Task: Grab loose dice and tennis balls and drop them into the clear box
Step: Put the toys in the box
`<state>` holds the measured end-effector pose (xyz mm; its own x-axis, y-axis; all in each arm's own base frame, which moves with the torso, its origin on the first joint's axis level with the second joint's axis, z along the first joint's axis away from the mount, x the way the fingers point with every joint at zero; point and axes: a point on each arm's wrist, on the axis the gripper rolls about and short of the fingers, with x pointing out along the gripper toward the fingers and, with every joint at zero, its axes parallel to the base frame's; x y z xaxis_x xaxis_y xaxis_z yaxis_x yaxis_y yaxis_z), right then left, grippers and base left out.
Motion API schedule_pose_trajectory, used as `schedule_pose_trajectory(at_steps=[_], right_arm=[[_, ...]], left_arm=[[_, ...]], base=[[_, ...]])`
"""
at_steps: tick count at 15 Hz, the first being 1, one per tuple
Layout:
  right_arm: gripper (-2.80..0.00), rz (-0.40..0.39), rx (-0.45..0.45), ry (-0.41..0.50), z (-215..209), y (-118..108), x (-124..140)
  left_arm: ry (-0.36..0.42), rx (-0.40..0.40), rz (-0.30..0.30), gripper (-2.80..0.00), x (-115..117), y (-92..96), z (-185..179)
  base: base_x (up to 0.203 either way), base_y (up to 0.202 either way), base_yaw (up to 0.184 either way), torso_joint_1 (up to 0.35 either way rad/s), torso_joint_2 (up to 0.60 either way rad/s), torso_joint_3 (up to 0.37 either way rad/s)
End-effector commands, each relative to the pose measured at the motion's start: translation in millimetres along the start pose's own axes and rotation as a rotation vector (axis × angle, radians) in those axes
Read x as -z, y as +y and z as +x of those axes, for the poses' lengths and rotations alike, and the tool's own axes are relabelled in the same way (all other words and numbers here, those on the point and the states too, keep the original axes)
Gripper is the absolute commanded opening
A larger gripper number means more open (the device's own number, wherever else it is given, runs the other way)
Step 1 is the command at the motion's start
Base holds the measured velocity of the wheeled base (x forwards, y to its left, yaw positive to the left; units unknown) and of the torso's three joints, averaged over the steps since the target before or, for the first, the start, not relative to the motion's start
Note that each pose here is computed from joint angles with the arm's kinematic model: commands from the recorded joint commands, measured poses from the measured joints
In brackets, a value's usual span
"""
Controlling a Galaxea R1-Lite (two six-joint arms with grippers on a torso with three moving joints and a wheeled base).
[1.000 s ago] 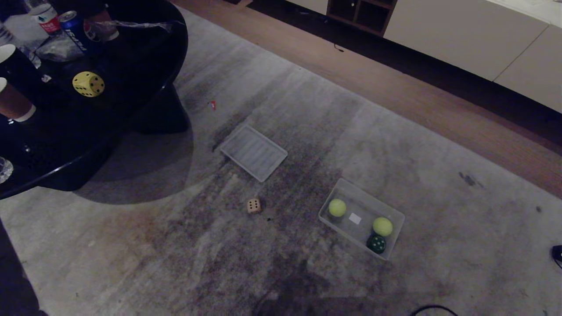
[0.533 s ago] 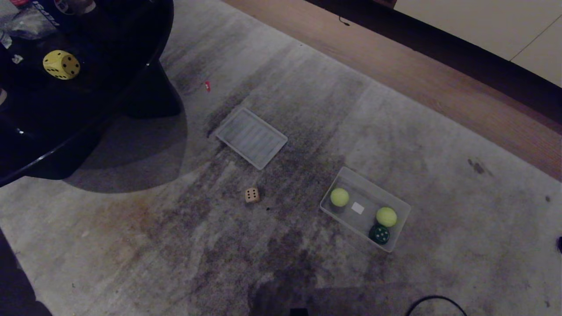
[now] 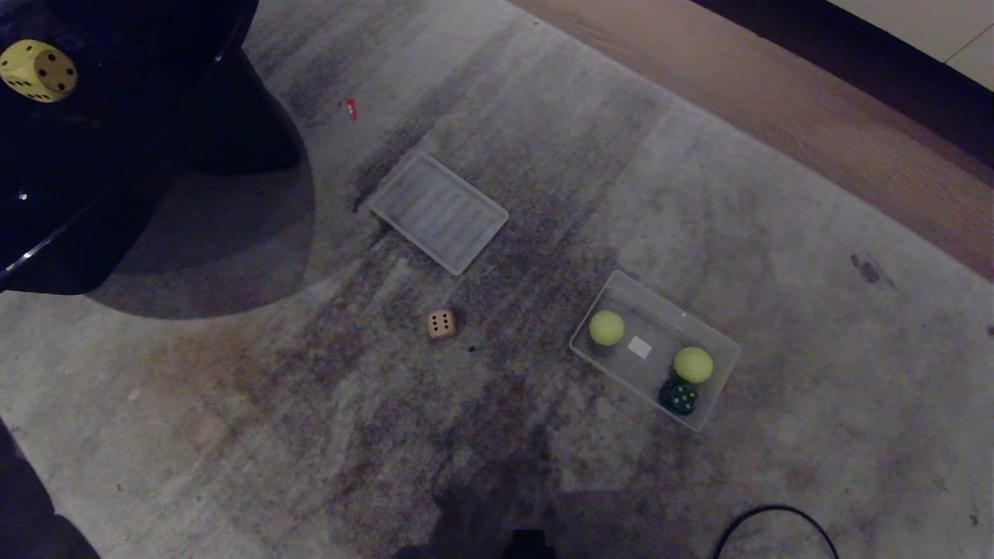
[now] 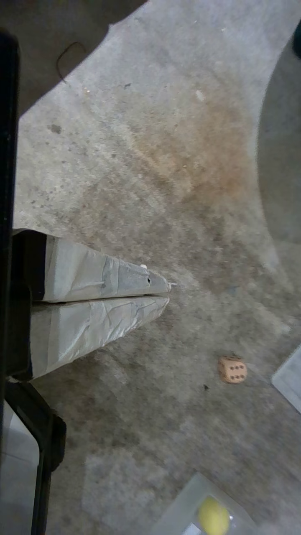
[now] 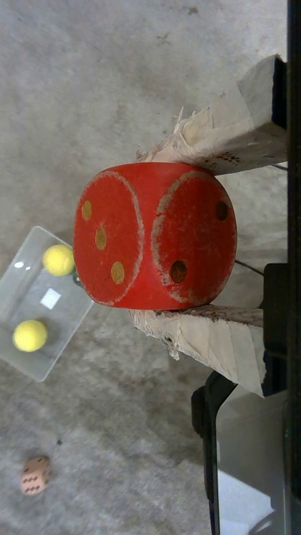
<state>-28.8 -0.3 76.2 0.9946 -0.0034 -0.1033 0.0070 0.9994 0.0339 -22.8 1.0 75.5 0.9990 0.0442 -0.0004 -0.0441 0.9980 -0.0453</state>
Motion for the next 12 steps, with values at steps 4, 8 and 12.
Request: schedule_pose_trajectory(at_steps=[4, 8, 12], right_arm=[[-2.8, 0.0, 0.0, 0.002, 0.1, 0.0, 0.2], [-2.8, 0.0, 0.0, 0.001, 0.1, 0.0, 0.1], [-2.8, 0.005, 0.0, 0.001, 0.1, 0.0, 0.1]], left_arm=[[0.003, 0.0, -0.001, -2.8, 0.4, 0.0, 0.2], [0.003, 0.0, -0.001, -2.8, 0.4, 0.0, 0.2], [0.003, 0.0, -0.002, -2.8, 0.4, 0.0, 0.2]], base=[[0.0, 0.0, 0.0, 0.002, 0.0, -0.196], [0.0, 0.0, 0.0, 0.004, 0.01, -0.195], [0.0, 0.0, 0.0, 0.002, 0.0, -0.156]])
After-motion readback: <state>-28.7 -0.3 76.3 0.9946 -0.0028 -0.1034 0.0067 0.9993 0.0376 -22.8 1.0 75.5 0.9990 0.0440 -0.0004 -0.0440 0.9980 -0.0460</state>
